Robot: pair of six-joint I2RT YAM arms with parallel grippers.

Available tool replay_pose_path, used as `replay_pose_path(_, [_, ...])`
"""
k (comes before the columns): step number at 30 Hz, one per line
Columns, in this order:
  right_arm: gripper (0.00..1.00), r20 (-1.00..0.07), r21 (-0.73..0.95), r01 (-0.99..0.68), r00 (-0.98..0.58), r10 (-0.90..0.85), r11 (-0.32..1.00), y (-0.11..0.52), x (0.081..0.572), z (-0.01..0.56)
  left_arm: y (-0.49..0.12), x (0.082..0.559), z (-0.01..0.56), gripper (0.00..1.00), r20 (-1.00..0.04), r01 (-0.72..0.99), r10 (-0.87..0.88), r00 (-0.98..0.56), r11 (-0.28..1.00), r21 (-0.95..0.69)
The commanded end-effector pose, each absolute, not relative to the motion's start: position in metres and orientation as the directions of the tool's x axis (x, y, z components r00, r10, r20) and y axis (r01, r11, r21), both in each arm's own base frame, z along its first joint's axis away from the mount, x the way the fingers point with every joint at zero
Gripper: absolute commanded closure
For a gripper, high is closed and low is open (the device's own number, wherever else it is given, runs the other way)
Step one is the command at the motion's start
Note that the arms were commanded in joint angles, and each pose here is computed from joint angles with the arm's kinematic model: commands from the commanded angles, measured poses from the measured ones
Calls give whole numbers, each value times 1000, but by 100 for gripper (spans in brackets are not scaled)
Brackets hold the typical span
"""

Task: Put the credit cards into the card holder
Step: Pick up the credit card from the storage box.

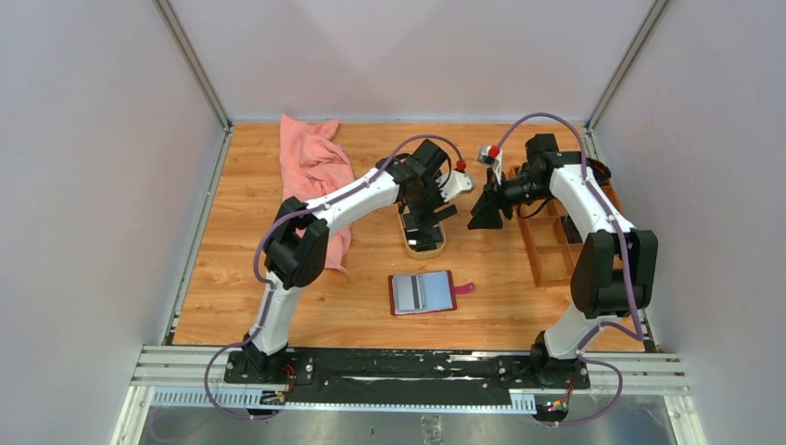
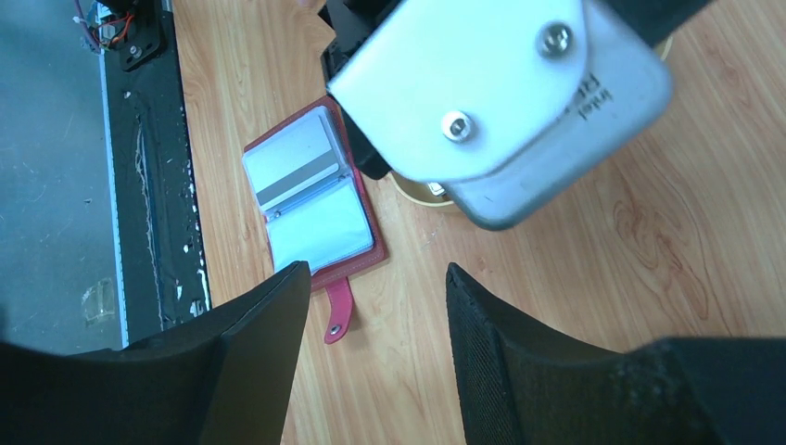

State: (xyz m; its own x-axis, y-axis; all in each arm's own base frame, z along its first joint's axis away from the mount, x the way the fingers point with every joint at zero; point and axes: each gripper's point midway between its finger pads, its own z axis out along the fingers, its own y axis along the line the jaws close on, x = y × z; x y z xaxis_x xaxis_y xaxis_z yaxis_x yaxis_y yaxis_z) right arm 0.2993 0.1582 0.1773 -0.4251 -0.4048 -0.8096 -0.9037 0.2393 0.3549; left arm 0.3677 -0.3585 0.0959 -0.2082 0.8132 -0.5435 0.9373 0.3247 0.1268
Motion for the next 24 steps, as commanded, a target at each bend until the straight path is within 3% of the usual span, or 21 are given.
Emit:
replay_pose_path(1, [41, -801, 401, -884, -465, -377, 239, 157, 297, 174, -350, 374, 82, 27, -466, 946, 868, -172, 277, 166])
replay_pose_path(9, [41, -793, 415, -878, -478, -378, 239, 157, 298, 170, -349, 391, 60, 36, -411, 943, 900, -147, 253, 217])
replay_pose_path(24, [41, -784, 431, -869, -493, -378, 242, 156, 299, 165, -351, 389, 41, 34, -389, 957, 912, -127, 216, 193])
